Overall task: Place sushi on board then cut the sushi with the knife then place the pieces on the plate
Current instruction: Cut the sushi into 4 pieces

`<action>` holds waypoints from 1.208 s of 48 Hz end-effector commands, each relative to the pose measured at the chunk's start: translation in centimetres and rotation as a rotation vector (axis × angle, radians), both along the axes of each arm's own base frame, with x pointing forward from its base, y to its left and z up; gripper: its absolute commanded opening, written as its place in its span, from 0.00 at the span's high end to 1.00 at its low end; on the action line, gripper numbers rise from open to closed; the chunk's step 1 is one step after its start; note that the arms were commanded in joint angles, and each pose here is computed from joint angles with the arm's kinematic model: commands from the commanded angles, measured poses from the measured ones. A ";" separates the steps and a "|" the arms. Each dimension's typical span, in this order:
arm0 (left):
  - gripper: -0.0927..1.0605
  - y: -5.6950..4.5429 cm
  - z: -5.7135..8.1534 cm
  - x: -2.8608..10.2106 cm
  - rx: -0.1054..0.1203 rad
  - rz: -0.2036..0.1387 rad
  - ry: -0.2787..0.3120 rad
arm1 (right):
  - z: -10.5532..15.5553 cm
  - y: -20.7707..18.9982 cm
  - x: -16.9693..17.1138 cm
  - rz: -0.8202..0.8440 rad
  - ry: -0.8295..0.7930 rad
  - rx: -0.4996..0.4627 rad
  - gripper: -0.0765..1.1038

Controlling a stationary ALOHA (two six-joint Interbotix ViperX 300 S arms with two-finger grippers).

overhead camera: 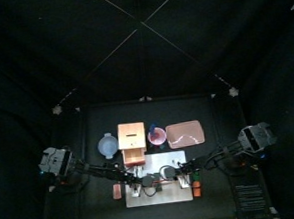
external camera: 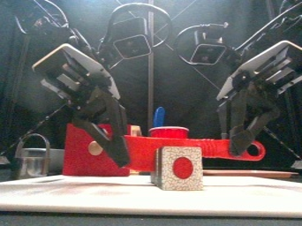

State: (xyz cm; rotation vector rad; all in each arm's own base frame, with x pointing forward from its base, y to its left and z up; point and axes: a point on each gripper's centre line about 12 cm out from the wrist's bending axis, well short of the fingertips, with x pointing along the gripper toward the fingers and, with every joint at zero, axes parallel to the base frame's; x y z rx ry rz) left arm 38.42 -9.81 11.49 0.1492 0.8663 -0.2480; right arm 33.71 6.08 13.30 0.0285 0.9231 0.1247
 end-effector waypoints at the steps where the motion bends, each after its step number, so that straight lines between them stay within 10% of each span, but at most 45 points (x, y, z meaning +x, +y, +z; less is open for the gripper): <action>1: 0.58 -0.6 3.2 0.7 -0.017 -0.018 -0.096 | 3.0 -0.1 0.7 0.000 -0.092 0.010 0.61; 29: 0.58 -1.5 5.9 1.2 -0.043 -0.033 -0.173 | 5.8 1.0 -0.1 0.026 -0.145 0.034 0.61; 58: 0.58 -2.7 4.4 1.6 -0.065 -0.041 -0.168 | 4.6 2.2 -0.4 0.033 -0.105 0.063 0.61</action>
